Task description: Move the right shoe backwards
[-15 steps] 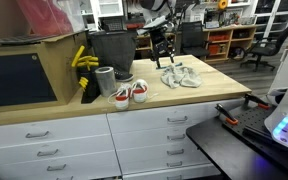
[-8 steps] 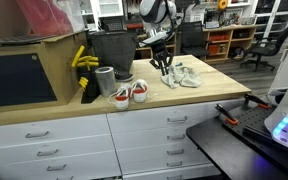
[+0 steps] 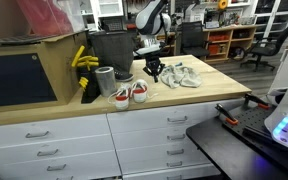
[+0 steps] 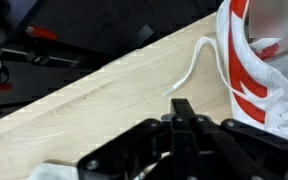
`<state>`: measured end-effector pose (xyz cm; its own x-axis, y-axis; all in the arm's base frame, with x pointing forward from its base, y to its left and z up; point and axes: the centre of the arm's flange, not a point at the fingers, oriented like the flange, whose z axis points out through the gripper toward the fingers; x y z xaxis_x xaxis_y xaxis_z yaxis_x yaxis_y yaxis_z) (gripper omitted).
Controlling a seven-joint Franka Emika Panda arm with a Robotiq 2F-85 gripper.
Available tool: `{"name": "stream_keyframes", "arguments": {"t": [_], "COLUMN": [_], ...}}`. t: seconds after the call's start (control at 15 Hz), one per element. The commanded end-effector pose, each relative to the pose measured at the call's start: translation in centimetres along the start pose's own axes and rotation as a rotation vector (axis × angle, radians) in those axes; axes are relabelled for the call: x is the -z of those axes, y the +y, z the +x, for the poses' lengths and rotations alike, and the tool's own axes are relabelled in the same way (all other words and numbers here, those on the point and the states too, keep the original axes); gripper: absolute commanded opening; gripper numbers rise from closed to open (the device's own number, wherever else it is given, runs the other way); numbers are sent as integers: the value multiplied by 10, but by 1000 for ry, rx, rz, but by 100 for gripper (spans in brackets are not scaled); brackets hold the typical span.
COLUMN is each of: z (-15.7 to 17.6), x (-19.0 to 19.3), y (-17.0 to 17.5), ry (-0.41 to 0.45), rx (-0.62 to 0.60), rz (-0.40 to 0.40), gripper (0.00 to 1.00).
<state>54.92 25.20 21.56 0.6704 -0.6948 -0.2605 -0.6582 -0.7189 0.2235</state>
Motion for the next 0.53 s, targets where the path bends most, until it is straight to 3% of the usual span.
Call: {"name": "stream_keyframes", "arguments": {"t": [0.0,0.47], "z": [20,49], "x": [-8,-21], "y": [-25,-61], "ry": [32,4], "rx": [-19,-57], "rz": [28,75], "gripper": [0,0]}}
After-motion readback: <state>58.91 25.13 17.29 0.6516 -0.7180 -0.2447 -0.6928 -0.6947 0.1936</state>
